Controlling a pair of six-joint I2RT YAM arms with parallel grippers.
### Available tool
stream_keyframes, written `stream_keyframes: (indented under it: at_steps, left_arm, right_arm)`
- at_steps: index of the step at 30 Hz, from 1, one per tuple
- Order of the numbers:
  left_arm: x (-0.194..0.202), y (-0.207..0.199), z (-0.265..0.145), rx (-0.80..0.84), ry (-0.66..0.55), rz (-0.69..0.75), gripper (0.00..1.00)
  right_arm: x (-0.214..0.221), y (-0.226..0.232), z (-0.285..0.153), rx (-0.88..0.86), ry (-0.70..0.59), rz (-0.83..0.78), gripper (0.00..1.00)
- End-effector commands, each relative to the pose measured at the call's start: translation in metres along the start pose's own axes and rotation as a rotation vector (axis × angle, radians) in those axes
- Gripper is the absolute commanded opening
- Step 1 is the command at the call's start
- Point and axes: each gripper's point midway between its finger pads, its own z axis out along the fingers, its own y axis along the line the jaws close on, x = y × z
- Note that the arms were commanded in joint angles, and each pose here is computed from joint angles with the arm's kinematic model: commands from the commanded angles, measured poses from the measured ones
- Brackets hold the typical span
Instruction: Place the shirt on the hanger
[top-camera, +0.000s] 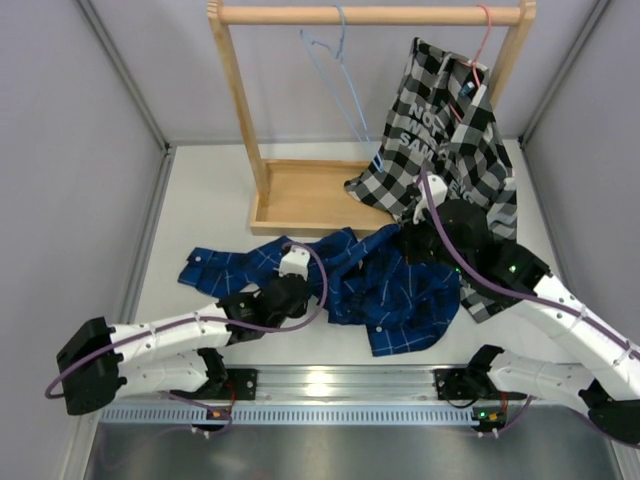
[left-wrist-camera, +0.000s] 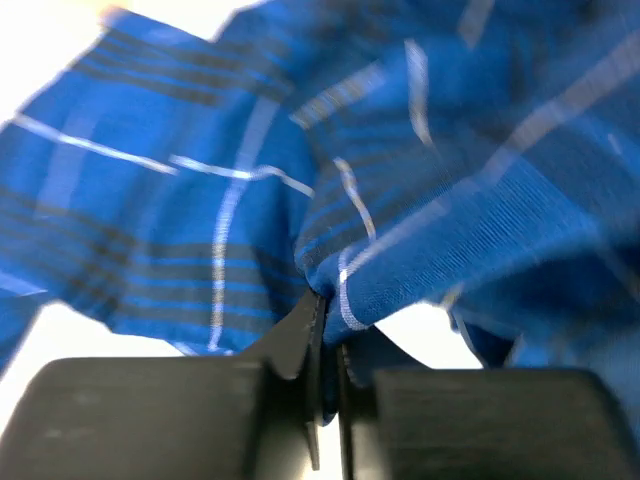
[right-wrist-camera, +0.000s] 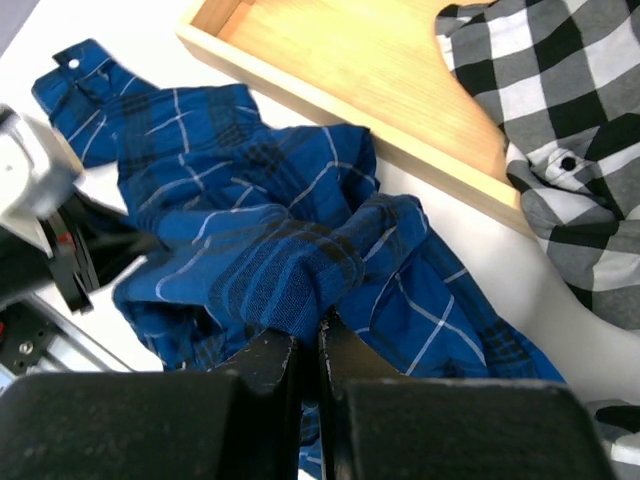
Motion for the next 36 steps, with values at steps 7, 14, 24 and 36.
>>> stream_keyframes:
  at_steps: [7, 14, 24, 36]
  left_arm:
    - [-0.138, 0.089, -0.057, -0.410, -0.329, -0.218, 0.00]
    - [-0.217, 0.130, -0.076, -0.407, -0.358, -0.300, 0.00]
    - [-0.171, 0.095, 0.031, -0.128, 0.012, -0.339, 0.00]
    - [-0.215, 0.089, -0.074, -0.031, -0.288, -0.407, 0.98]
  right_arm:
    - [0.027, 0.036, 0.019, -0.227, -0.004, 0.065, 0.00]
    - [0.040, 0.063, 0.033, -0.351, -0.044, 0.167, 0.00]
    - [0.065, 0.046, 0.078, -0.220, -0.029, 0.300, 0.00]
    - [0.056, 0.029, 0.098, -0.152, -0.008, 0.309, 0.00]
